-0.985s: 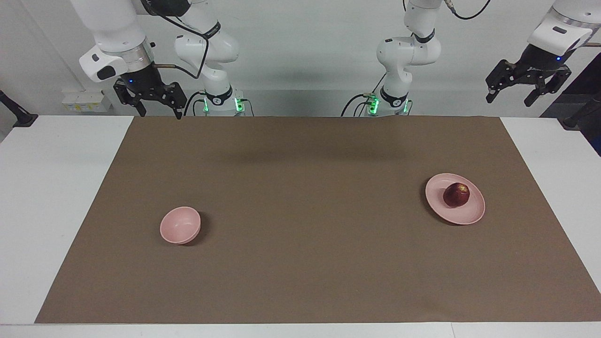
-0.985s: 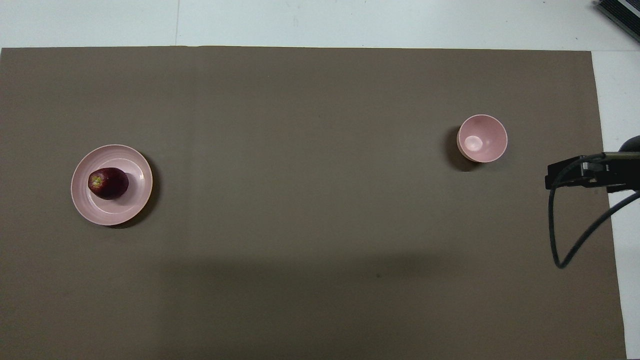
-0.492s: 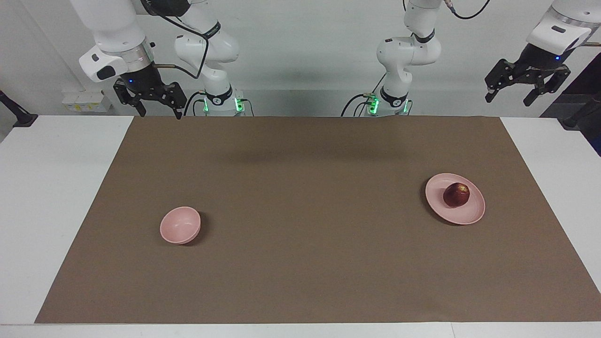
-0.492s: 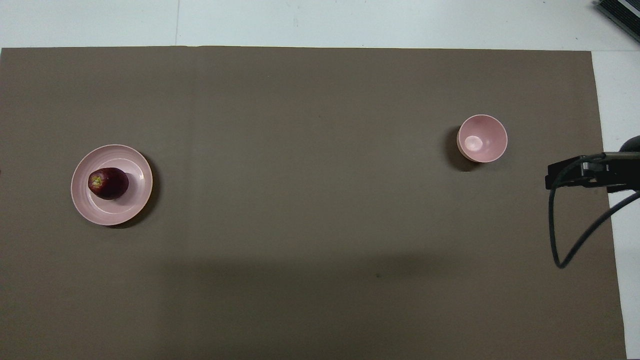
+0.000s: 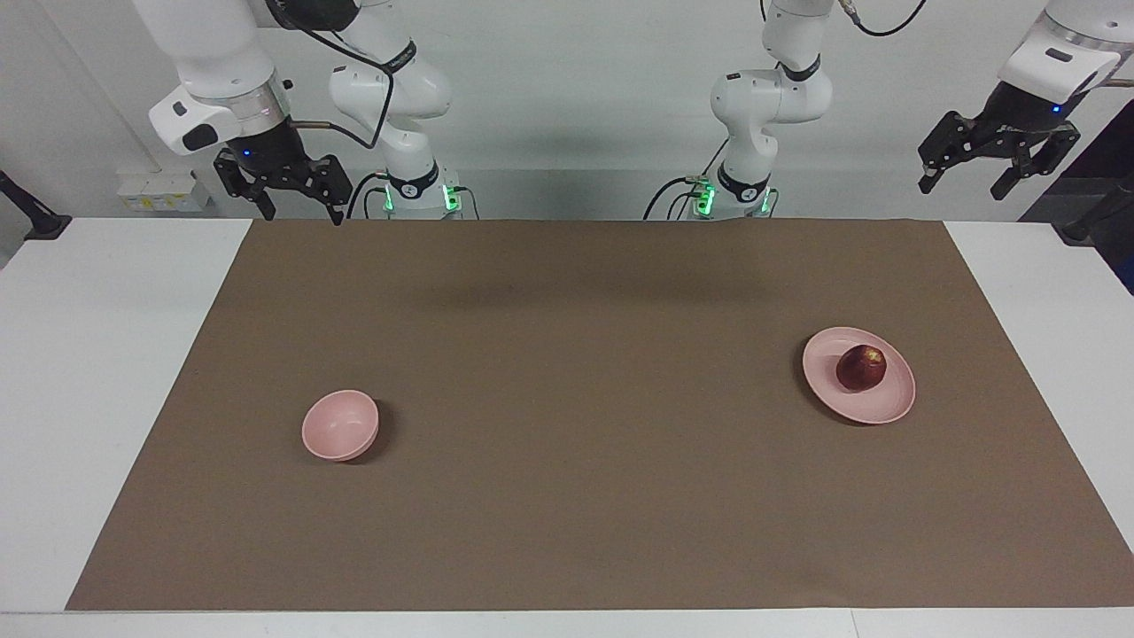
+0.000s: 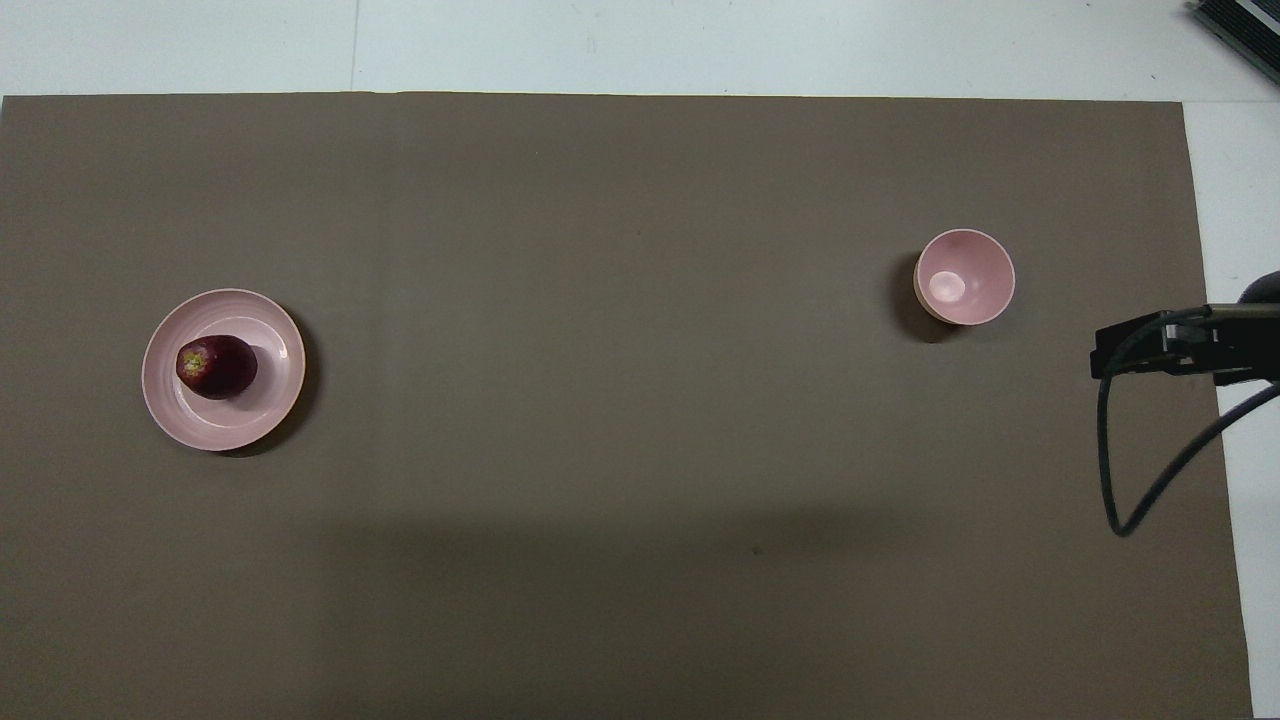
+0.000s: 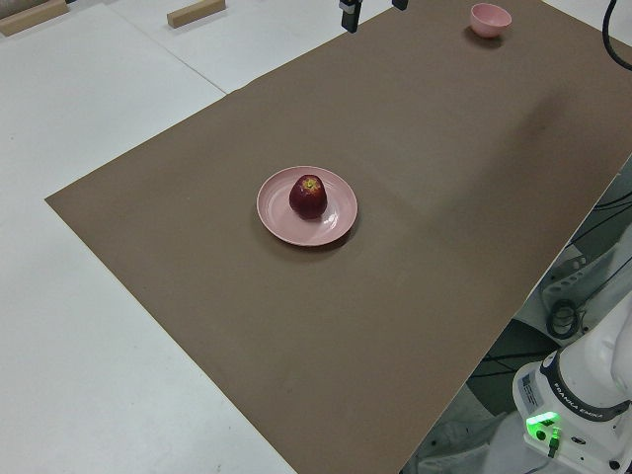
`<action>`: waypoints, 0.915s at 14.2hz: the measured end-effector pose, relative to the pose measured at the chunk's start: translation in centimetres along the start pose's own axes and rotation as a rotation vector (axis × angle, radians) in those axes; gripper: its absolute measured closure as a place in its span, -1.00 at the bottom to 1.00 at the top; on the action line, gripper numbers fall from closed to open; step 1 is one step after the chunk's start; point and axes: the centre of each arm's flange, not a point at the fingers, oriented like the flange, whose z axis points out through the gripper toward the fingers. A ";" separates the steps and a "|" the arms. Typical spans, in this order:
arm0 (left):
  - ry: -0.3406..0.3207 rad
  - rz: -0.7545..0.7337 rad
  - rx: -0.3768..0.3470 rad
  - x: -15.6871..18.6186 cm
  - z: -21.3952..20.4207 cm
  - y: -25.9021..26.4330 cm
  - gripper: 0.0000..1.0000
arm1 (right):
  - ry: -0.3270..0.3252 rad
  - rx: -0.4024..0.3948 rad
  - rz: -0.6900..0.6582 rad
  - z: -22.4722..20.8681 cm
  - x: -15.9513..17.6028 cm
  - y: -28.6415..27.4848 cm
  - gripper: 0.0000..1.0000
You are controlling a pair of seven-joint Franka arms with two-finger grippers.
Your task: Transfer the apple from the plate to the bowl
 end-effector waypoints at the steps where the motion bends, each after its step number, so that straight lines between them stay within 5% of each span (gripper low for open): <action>1: 0.000 0.002 0.000 0.0 0.0 0.1 -1.00 | 0.000 0.000 0.000 0.0 0.0 0.0 -1.00; 13: 0.011 0.014 0.001 0.5 1.2 0.6 -1.00 | 0.000 0.000 0.000 0.0 0.0 0.0 -1.00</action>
